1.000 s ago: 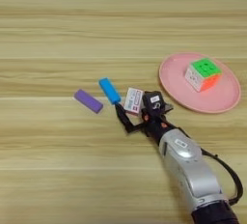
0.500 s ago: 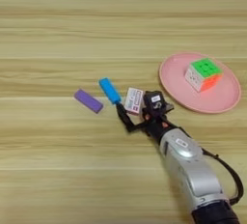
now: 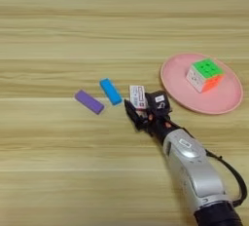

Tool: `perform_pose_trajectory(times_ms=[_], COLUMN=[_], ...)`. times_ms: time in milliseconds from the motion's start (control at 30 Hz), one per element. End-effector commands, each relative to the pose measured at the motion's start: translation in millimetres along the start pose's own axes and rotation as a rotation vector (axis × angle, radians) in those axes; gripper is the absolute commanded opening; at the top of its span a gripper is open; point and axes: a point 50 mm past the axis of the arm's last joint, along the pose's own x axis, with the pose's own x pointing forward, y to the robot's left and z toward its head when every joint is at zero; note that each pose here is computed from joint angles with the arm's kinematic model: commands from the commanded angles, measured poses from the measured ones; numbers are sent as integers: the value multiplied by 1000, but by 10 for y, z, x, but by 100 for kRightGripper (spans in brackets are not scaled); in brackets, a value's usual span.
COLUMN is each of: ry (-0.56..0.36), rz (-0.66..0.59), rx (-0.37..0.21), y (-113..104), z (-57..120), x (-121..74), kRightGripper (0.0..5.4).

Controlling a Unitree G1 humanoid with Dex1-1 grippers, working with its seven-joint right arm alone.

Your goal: Move the objects on the table

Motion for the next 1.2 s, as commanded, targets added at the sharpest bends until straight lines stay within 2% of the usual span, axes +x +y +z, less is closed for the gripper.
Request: perform_pose_trajectory(times_ms=[33,200,400,533,833,1033,1200], ry=[30,29,21,-5,-88,-190,-229], rz=[-25,-29,-34,-39,-54,-109,-131], rx=[9,12,12,-22,-42,-57,-64], y=[-47,-45,-48,-49,-108,-278,-364], z=[-59,-65,-61,-24,192,494,636], x=[-13,-6,-4,-4,11,-3,-13], kRightGripper=[284,210,210,210,210,210,210])
